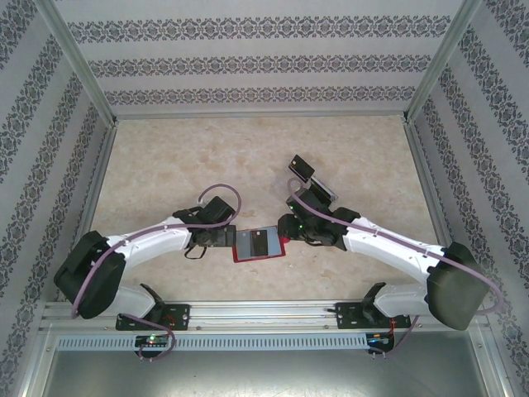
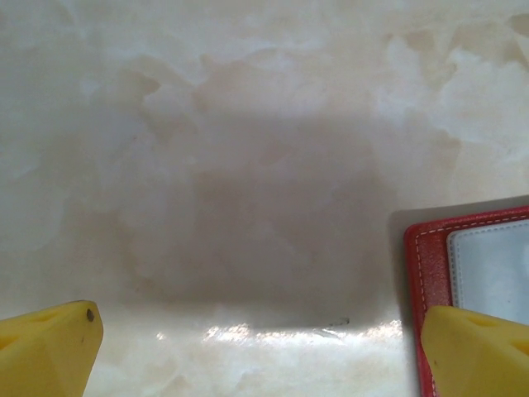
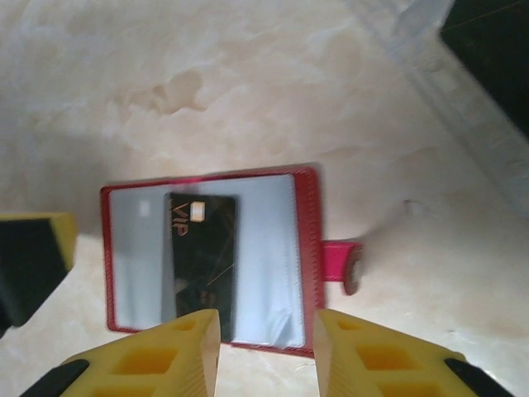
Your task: Put the credit cards into the card holder
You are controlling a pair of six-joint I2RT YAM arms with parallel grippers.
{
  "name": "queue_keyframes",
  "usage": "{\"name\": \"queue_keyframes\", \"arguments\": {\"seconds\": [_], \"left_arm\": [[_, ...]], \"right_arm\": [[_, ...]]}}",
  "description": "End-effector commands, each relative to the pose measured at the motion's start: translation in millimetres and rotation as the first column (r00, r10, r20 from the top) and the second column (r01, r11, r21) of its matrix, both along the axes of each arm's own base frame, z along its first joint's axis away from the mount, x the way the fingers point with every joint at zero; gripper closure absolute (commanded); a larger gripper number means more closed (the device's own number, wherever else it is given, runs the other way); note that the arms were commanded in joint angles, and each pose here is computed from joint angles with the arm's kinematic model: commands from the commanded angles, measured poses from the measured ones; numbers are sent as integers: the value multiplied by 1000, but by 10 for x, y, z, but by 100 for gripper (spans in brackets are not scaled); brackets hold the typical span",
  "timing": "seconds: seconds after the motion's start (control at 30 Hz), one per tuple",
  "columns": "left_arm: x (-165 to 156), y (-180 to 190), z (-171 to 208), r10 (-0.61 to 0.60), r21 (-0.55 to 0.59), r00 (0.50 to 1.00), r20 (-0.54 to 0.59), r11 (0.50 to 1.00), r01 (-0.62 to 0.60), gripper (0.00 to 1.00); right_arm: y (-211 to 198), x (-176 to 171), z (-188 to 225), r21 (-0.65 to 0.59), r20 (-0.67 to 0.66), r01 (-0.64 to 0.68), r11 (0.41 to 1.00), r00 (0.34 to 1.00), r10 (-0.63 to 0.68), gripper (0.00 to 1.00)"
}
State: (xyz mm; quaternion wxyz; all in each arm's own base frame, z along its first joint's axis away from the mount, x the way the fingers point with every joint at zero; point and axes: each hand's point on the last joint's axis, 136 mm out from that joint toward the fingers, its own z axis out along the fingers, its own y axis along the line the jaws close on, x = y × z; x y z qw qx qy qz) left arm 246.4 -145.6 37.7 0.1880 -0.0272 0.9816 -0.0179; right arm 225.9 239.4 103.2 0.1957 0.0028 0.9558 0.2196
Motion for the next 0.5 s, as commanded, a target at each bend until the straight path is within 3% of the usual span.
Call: {"name": "queue_keyframes", "arguments": {"seconds": [0.0, 0.47], "left_arm": [[142, -94, 55, -19, -17, 999, 31, 1000, 20, 0], [87, -36, -142, -17, 22, 1000, -5, 1000, 17, 0]], "right_arm": [[245, -78, 6, 60, -27, -57, 997, 998, 59, 66], [494, -155, -511, 37, -113, -90, 995, 989, 94, 73]]}}
